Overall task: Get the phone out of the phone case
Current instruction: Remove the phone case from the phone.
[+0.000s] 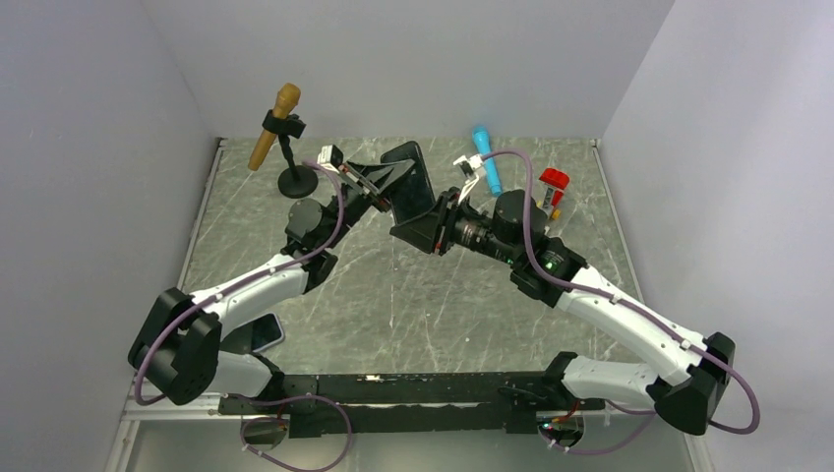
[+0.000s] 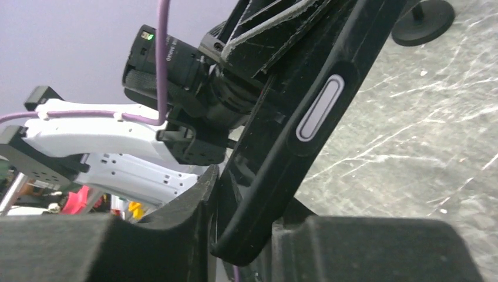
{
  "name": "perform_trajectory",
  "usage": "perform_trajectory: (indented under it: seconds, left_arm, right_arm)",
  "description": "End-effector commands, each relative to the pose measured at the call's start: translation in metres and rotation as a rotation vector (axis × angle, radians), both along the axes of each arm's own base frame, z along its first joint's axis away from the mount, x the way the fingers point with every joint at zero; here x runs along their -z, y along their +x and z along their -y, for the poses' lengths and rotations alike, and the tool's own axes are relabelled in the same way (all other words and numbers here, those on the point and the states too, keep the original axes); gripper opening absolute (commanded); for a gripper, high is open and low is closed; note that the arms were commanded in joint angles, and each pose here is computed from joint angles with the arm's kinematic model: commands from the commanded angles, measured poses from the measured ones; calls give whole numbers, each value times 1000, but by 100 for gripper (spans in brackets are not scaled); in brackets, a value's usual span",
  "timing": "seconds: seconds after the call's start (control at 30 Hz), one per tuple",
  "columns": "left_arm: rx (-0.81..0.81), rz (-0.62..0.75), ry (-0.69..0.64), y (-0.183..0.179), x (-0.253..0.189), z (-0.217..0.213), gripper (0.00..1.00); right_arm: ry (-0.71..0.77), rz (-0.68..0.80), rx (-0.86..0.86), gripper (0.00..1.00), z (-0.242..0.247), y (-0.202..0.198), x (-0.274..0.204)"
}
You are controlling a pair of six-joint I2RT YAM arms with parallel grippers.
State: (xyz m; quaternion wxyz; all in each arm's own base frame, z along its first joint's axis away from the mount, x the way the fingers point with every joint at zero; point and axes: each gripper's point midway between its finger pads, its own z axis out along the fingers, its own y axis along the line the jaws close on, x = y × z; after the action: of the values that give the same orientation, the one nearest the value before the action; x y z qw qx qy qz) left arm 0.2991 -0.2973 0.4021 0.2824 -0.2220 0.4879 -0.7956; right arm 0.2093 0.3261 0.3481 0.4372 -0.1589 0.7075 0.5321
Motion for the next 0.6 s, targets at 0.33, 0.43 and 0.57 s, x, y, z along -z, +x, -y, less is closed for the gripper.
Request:
perform_trajectory:
  seconds: [0.33,0.43,0.57]
  left_arm:
    - [250,-291,-19,-51,-48,-3,0]
    - [297,-279,-37,-55,-56,0,0]
    - [277,-286,-13,-56,-51,-2,0]
  right_arm:
    - [-671,485,358,0,78,67,90]
    - [-751,578,354,0,82,76,87]
    - [-831,643,340,0,83,87,85]
